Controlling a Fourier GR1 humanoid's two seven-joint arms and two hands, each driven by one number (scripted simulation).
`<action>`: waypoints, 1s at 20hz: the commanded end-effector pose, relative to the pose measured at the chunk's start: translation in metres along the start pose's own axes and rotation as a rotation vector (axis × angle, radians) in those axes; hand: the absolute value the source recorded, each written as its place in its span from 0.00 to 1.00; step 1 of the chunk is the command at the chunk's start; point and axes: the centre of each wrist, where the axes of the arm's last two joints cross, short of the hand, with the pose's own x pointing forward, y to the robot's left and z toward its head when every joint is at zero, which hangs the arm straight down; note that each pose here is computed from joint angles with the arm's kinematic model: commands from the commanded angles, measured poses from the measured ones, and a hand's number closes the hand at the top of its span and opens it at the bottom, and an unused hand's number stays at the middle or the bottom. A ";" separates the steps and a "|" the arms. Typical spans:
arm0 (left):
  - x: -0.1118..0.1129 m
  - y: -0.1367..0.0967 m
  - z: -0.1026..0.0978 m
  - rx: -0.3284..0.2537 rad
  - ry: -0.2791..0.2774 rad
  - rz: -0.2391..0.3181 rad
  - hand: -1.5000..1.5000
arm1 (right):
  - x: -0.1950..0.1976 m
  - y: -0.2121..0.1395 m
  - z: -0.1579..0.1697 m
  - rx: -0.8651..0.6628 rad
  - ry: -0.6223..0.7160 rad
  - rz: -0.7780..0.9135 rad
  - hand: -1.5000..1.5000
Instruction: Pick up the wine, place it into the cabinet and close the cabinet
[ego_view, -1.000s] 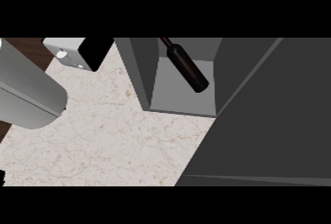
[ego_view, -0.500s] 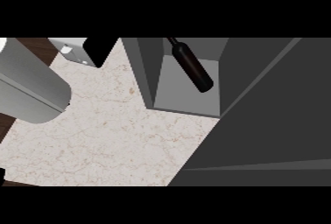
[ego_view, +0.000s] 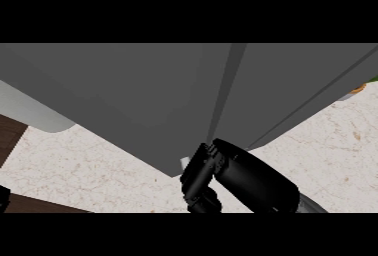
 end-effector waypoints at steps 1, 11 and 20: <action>0.001 -0.002 -0.007 -0.024 -0.019 0.008 1.00 | 0.007 -0.012 -0.040 -0.076 0.006 0.066 1.00; -0.002 -0.005 -0.013 -0.039 -0.017 0.030 1.00 | 0.021 -0.055 -0.122 -0.238 0.086 0.168 1.00; -0.002 -0.002 -0.021 -0.055 -0.032 0.018 1.00 | 0.013 -0.089 -0.153 -0.297 0.137 0.031 1.00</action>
